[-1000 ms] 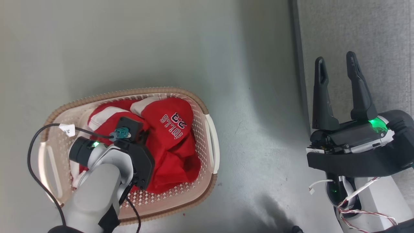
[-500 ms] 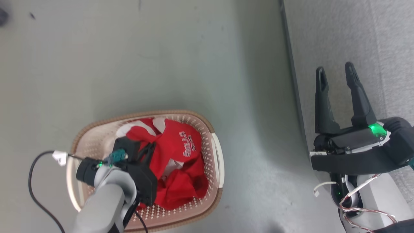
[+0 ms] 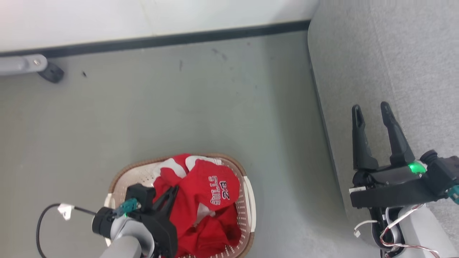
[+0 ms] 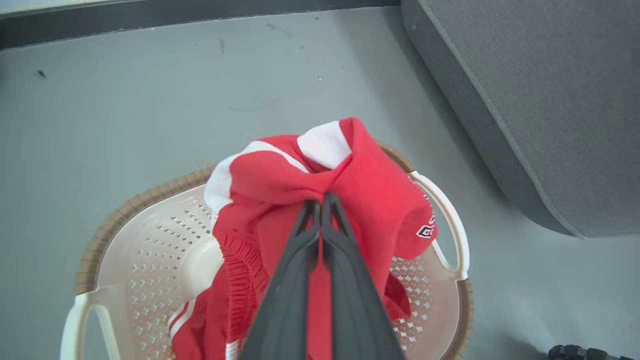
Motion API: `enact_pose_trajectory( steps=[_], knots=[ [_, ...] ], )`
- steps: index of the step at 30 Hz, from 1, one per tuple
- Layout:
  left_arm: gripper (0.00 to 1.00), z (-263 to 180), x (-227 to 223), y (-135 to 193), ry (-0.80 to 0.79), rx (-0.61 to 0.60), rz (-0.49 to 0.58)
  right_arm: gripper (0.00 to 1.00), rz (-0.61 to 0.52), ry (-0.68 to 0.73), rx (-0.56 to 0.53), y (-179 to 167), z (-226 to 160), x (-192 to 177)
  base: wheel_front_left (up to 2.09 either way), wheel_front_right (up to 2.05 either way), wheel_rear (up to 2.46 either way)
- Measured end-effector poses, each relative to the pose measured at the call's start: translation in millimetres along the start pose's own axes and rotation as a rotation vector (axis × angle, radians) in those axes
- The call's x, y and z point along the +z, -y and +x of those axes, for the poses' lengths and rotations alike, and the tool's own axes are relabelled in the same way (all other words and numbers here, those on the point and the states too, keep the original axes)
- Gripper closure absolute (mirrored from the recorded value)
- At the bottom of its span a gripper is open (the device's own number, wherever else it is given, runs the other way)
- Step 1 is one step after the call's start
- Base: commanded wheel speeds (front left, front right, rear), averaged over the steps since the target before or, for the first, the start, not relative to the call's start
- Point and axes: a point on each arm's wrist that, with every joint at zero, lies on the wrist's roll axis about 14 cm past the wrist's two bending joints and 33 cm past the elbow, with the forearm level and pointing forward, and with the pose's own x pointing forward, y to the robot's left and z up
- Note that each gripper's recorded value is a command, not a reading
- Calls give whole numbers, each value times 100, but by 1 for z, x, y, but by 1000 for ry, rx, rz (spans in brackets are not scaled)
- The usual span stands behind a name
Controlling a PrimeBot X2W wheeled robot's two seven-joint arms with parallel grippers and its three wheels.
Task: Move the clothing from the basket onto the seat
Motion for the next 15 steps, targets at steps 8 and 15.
enact_pose_trajectory(
  steps=[8, 15],
  knots=[
    [62, -35, 14, 7, 68, 17, -13, 0, 13, 41, 30, -14, -19, 27, 0, 0, 0],
    [0, -56, 34, 14, 144, 19, -7, 0, 18, 87, 43, -21, -33, 50, 0, 0, 0]
  ],
)
